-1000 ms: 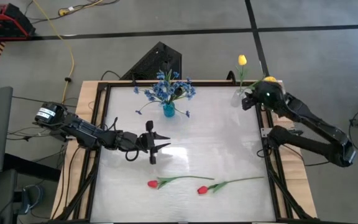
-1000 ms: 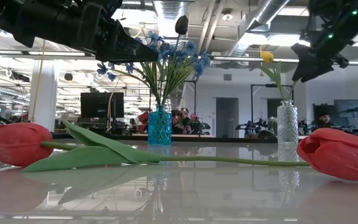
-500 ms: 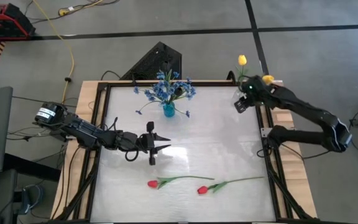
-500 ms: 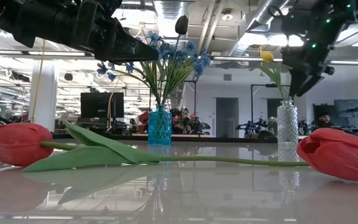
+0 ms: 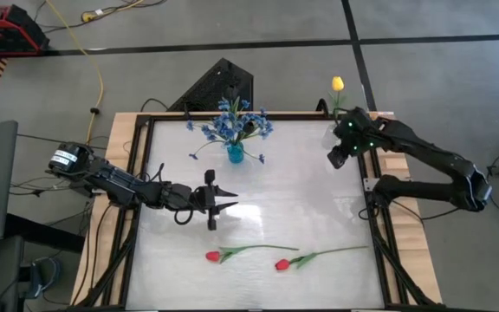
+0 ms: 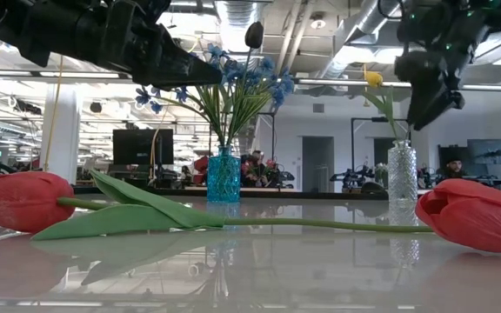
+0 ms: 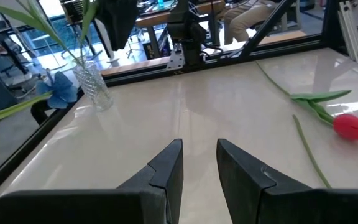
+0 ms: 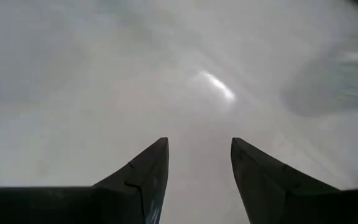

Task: Sort flowers into vase by color
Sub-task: Put the right red flower into the transparent vase

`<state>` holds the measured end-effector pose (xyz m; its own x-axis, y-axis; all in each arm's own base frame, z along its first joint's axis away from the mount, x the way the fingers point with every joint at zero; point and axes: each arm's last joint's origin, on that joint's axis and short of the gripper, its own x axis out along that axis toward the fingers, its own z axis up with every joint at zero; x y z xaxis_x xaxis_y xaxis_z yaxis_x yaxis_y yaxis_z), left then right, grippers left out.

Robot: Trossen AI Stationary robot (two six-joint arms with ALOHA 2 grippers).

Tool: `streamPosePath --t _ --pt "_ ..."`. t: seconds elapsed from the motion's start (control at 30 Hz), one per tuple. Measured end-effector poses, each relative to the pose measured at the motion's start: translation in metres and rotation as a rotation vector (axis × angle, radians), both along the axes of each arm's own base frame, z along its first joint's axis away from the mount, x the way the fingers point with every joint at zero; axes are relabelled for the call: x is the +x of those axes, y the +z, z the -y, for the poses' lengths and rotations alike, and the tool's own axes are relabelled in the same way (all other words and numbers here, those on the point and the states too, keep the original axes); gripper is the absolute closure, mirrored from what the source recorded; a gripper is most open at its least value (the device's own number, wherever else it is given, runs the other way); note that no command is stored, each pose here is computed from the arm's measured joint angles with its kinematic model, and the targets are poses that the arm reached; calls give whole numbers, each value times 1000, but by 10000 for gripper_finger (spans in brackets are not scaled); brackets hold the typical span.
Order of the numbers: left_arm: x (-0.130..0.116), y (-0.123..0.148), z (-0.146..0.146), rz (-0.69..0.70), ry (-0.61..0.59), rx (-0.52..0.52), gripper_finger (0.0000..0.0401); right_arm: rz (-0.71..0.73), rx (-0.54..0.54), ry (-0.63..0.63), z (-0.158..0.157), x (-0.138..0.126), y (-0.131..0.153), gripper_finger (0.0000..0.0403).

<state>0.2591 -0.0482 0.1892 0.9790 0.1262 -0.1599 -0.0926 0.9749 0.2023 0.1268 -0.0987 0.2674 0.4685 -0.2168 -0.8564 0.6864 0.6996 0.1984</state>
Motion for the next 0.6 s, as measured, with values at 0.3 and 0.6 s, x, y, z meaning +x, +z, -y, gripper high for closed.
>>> streamPosePath --t 0.3,0.6 --pt "0 0 0 4 -7 -2 314 292 73 377 -31 35 13 207" --pt "0 0 0 4 -8 -7 314 479 8 650 -72 64 28 207"
